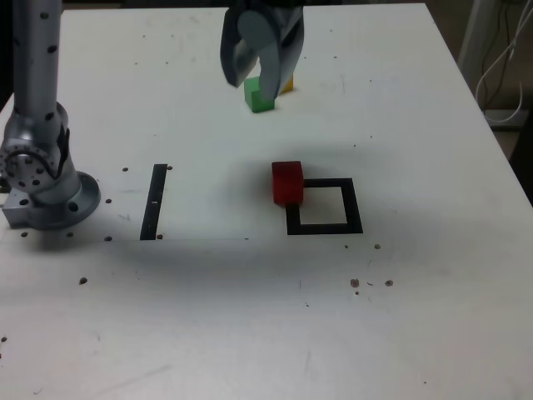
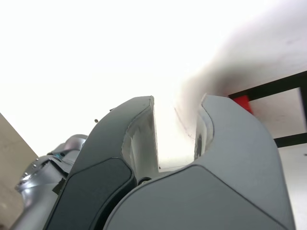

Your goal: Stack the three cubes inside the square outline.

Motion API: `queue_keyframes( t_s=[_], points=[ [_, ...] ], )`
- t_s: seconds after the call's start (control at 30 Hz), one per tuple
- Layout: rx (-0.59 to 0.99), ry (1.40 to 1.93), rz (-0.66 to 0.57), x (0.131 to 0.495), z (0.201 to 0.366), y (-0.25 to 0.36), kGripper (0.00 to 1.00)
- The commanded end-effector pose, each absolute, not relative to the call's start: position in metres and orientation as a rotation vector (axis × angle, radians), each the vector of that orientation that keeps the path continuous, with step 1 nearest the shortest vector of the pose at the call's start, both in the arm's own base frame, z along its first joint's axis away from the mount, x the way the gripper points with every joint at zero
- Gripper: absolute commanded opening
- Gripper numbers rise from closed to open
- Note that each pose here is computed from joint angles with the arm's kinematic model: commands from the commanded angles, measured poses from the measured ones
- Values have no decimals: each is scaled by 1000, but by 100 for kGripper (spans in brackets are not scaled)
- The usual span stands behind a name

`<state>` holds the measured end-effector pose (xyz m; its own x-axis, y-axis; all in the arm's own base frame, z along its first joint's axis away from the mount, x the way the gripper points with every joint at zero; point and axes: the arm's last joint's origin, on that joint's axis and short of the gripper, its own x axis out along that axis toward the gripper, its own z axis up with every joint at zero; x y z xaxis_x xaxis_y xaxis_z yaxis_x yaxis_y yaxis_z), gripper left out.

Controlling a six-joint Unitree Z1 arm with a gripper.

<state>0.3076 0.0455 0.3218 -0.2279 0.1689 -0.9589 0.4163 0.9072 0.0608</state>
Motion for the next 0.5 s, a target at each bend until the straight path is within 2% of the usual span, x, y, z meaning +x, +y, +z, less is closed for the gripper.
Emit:
queue_keyframes(
  t_s=[0.0, 0.07, 0.2, 0.47],
  points=[
    [427, 1807, -260, 306, 312, 42, 88],
    [417, 1787, -275, 304, 305, 37, 93],
    [407, 1737, -306, 299, 298, 23, 96],
    [332, 1743, -277, 293, 285, 13, 100]
  ],
)
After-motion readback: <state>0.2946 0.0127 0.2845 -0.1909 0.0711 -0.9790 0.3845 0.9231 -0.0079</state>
